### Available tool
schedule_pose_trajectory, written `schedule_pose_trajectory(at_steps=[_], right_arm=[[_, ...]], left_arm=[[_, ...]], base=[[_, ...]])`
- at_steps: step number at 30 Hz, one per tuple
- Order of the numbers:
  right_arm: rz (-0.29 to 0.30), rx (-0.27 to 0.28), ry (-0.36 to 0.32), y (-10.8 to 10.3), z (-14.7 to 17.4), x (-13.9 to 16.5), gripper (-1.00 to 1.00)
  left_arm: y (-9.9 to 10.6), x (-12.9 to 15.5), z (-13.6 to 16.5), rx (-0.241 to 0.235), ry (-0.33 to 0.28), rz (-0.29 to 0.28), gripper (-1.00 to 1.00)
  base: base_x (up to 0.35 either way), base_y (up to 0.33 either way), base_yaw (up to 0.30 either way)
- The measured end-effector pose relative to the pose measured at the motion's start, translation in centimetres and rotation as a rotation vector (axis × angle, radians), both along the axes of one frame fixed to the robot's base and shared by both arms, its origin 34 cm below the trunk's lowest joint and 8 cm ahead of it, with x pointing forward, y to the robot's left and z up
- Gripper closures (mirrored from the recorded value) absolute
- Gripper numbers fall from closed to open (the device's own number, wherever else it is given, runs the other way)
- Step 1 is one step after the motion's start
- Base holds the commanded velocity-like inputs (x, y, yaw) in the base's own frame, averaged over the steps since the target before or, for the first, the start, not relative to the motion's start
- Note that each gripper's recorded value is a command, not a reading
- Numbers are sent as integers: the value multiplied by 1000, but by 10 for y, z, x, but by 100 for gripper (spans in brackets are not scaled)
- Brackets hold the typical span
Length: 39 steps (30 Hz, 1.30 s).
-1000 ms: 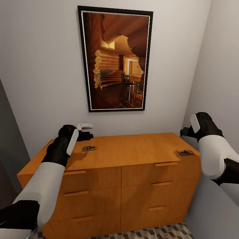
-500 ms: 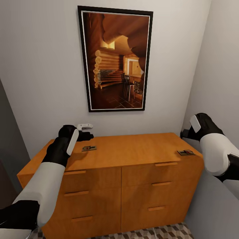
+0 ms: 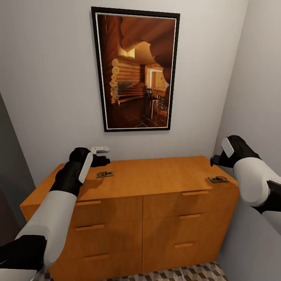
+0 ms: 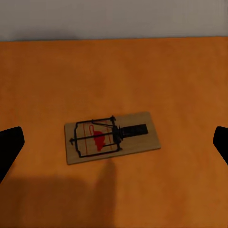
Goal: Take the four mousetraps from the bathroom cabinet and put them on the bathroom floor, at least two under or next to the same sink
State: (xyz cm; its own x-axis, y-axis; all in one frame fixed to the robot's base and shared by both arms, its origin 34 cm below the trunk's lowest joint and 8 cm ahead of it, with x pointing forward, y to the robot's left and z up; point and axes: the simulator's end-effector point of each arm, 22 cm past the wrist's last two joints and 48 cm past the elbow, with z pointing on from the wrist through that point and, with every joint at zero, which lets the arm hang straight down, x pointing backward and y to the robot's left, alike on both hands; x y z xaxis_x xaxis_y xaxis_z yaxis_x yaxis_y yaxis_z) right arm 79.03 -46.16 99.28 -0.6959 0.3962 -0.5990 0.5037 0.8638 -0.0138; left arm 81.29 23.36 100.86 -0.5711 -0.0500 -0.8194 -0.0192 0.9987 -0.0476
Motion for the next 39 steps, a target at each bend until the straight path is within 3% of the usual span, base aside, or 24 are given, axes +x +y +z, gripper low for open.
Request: schedule_pose_trajectory(at_steps=[28,39], right_arm=[[-12,35,-5,1,-14,1,-100],[-13,36,-4,1,-14,0,-100]], left_arm=[[0,0,-3,5,7,0,-100],[0,0,-3,5,6,0,-100]], base=[[2,0,0],[160,0,0]])
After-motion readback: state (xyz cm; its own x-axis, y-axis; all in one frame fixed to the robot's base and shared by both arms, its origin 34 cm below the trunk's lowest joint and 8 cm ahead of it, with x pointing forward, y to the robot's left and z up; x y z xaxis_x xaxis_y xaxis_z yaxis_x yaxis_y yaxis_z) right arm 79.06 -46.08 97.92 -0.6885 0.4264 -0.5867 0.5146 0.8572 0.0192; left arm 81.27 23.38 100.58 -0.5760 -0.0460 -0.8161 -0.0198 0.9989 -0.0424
